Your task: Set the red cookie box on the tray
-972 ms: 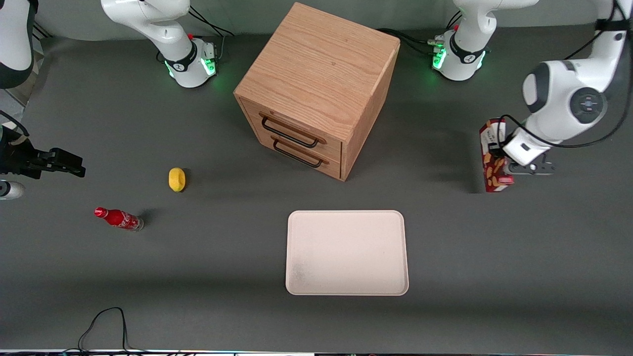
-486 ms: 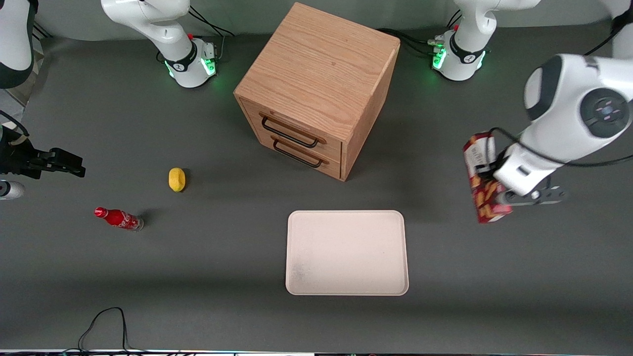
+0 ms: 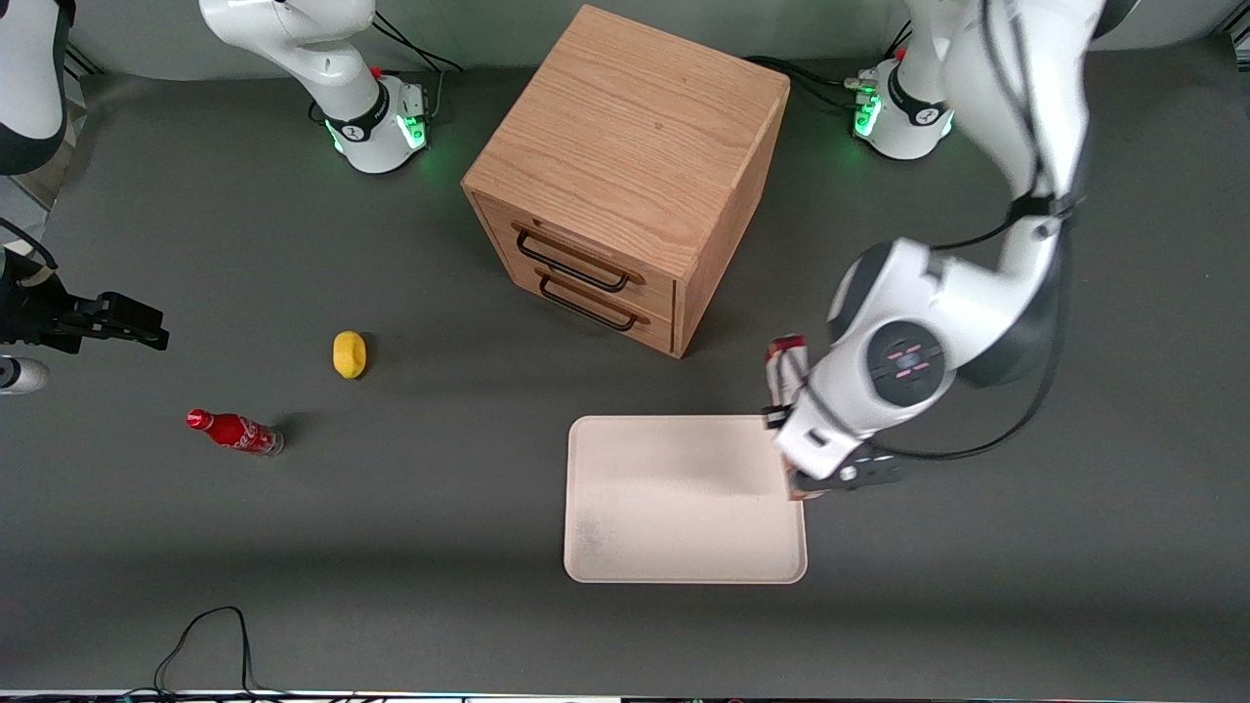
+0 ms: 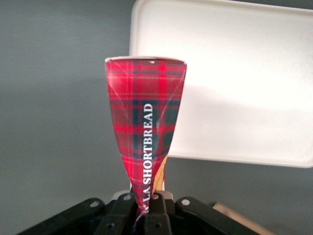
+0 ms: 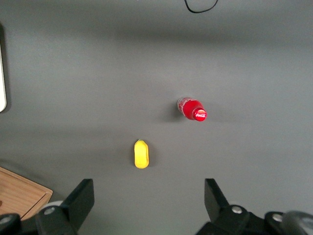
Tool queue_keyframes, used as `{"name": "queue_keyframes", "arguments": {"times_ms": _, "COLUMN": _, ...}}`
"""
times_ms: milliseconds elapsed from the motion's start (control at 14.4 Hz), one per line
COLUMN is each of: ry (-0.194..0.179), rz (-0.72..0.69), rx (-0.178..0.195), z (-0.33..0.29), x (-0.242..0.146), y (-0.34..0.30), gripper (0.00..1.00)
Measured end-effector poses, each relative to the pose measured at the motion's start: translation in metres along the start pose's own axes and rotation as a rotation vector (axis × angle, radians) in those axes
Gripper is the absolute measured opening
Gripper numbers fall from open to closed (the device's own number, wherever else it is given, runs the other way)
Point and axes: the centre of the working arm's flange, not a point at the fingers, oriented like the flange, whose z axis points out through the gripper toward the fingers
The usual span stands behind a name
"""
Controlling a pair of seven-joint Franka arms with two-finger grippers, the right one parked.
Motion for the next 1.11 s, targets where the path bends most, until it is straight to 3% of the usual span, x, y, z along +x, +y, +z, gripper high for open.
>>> {"name": "queue_keyframes", "arguments": {"times_ms": 278, "ry": 0.050, "rz": -0.003, "rx": -0.007, "z": 0.073, "x": 0.023, "y": 0.012, "gripper": 0.04}}
{"name": "queue_keyframes", "arguments": {"times_ms": 556, "ry": 0.110, "rz": -0.014, "rx": -0.005, "z": 0.092, "x": 0.039, "y": 0.003, "gripper": 0.04}}
{"name": "queue_keyframes", "arguments": {"times_ms": 625, "ry": 0.126, "rz": -0.014, "rx": -0.011, "z": 0.093, "x": 0.040, "y": 0.004, "gripper": 0.09}}
{"name": "queue_keyframes", "arguments": {"times_ms": 903, "ry": 0.171, "rz": -0.017, "rx": -0.030, "z": 0.076, "x": 0.045, "y": 0.002, "gripper": 0.52}}
{"name": "queue_keyframes", "arguments": {"times_ms": 1111, "ry": 0.191, "rz": -0.058, "rx": -0.029, "z": 0.016, "x": 0.047, "y": -0.029, "gripper": 0.85}}
